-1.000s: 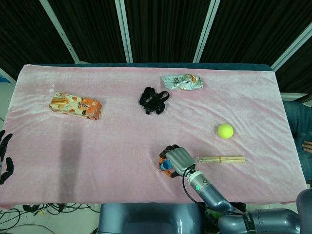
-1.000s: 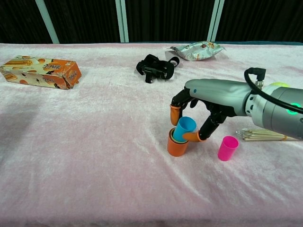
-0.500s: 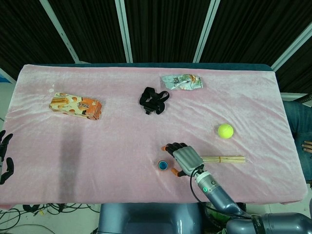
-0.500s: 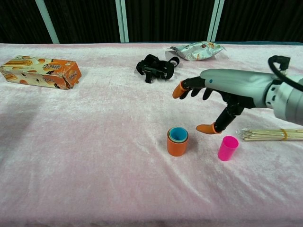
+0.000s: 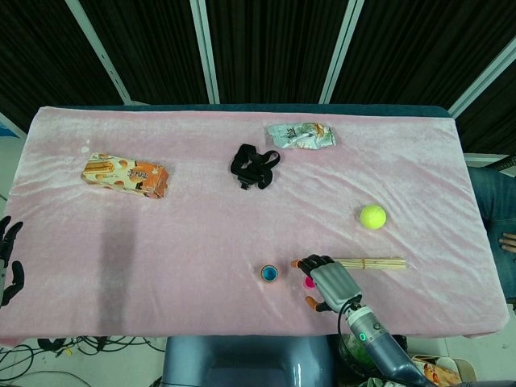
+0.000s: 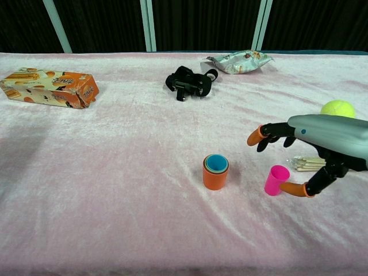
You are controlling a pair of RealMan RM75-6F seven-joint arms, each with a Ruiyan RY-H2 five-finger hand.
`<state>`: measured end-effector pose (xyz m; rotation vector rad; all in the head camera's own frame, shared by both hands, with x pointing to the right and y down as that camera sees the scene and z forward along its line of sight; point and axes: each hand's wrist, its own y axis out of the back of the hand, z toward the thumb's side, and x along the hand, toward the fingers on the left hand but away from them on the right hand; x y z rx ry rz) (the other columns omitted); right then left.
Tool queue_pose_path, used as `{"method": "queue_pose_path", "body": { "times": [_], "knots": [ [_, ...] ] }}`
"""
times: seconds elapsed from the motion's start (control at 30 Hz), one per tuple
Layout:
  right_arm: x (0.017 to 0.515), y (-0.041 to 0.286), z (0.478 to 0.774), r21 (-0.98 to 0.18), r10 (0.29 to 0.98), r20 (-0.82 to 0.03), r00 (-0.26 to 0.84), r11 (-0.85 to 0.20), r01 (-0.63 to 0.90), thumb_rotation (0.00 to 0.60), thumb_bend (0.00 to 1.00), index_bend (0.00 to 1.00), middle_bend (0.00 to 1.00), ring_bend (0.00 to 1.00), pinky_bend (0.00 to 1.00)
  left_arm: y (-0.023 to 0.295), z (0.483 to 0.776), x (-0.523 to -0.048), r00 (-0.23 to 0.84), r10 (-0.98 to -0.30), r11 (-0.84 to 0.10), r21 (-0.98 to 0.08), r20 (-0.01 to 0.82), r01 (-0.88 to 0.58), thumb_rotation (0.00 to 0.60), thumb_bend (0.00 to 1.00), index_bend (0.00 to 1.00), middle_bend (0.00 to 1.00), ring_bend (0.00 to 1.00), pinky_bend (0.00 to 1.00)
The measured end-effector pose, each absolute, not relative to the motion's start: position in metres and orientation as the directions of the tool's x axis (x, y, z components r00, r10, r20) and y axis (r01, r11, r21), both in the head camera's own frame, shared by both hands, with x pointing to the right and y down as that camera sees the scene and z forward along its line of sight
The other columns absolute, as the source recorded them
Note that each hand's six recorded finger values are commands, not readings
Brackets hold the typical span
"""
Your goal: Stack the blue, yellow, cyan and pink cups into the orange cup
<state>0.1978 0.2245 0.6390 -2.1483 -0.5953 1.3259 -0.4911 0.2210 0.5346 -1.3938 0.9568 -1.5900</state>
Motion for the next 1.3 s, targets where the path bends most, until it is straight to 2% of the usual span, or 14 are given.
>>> {"method": "queue_pose_path", "body": {
  "times": [0.3,0.5,0.97,1.3],
  "knots": [
    [0.204,0.228,0.66,-0.662,0.638,-0.66,0.397,-0.743,0.094,0.6,0.25,0.35,0.34,0.16,0.2,0.221,0.535,-0.492,-0.08,-0.917,-0.398,-0.914,0.392,0.085,0.6,0.68,0.09,0.02,0.0,0.03],
    [0.209,0.229,0.67,-0.66,0.642,-0.664,0.384,-0.744,0.103,0.6,0.25,0.37,0.35,0.16,0.2,0.221,0.536,-0.492,-0.079,-0.915,-0.401,-0.912,0.395,0.089,0.6,0.68,0.09,0.02,0.0,0.03],
    [0.211,0.226,0.677,-0.666,0.649,-0.66,0.379,-0.739,0.105,0.6,0.27,0.43,0.38,0.18,0.2,0.221,0.537,-0.492,-0.079,-0.913,-0.406,-0.909,0.4,0.092,0.6,0.68,0.09,0.02,0.0,0.03],
    [0.211,0.224,0.681,-0.664,0.648,-0.661,0.378,-0.74,0.108,0.6,0.28,0.51,0.45,0.21,0.2,0.221,0.537,-0.492,-0.081,-0.913,-0.406,-0.909,0.399,0.092,0.6,0.68,0.09,0.02,0.0,0.03]
  ]
}}
